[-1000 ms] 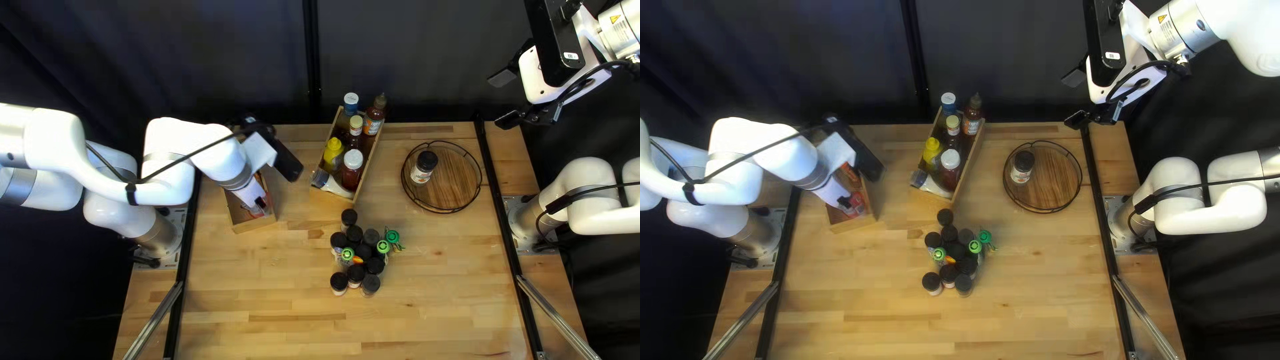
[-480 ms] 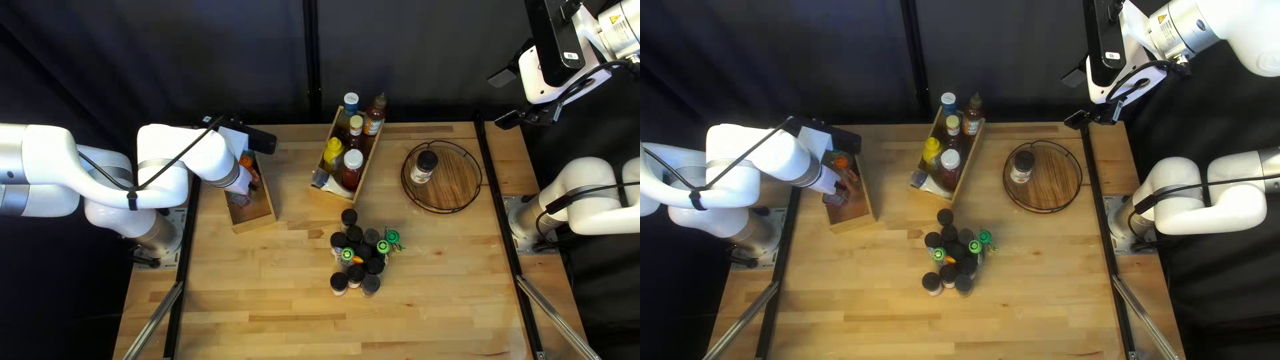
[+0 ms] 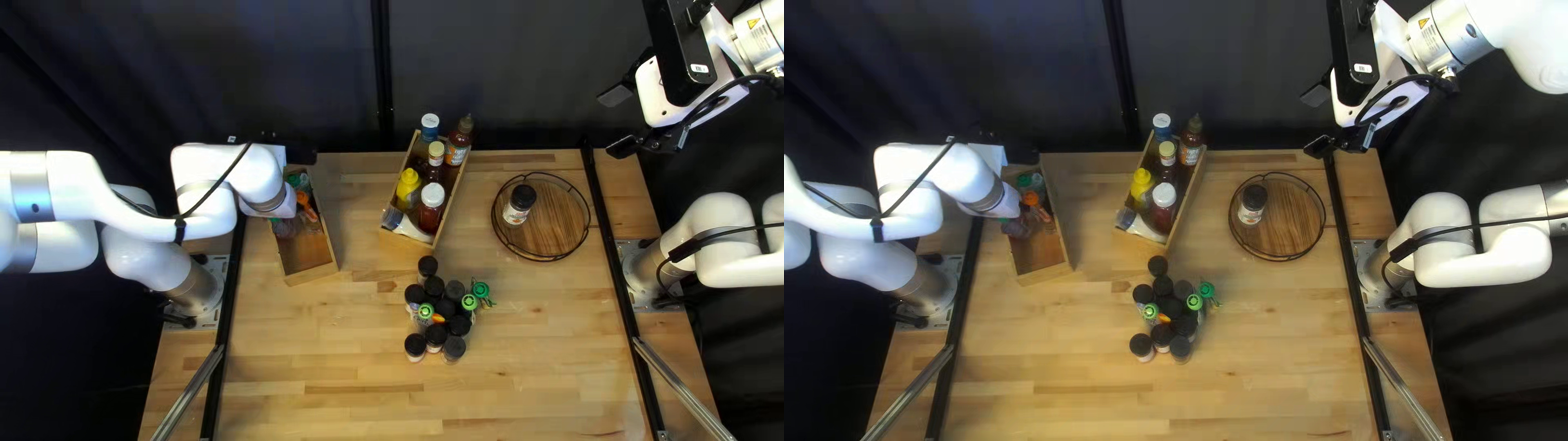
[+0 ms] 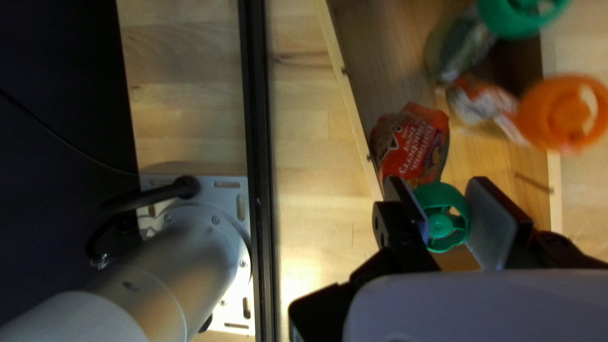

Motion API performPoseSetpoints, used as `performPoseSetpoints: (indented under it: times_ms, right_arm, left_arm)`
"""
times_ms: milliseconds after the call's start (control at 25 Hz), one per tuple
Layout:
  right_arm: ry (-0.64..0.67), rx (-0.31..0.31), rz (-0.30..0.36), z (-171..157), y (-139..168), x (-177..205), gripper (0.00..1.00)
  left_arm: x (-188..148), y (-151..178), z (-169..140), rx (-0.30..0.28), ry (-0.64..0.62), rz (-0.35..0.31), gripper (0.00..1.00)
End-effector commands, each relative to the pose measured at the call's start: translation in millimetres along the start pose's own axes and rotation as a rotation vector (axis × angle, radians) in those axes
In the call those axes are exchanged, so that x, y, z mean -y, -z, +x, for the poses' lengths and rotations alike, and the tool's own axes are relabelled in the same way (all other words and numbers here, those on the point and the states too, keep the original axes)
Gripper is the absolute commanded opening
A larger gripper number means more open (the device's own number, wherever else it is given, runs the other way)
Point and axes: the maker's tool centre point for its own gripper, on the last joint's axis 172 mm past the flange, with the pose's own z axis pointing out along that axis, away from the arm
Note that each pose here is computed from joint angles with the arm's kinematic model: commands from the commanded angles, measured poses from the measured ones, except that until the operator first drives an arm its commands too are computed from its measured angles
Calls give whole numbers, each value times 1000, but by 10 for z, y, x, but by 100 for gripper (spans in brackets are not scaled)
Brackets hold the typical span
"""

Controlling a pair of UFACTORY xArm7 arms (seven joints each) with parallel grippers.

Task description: Separate condiments, baby food and spices and place it in 3 different racks/containers

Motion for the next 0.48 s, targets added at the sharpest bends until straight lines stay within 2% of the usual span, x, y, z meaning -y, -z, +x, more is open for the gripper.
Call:
performPoseSetpoints:
  times_ms: [40, 80, 160, 200, 240, 480]
  right_arm:
    - [0, 0, 0, 0, 0, 0, 100]
    - [0, 0, 0, 0, 0, 0, 100]
    - [0, 0, 0, 0, 0, 0, 100]
    - [0, 0, 0, 0, 0, 0, 100]
    - [0, 0, 0, 0, 0, 0, 100]
    - [0, 0, 0, 0, 0, 0, 100]
  left_arm:
    - [-36, -159, 190, -2, 24, 11, 0]
    - [-48, -194, 206, -2, 27, 17, 0]
    - [-53, -230, 235, -3, 34, 27, 10]
    - [-49, -227, 237, -4, 33, 29, 47]
    - [-36, -191, 224, -3, 32, 27, 98]
    - [-9, 99, 48, -18, 10, 19, 100]
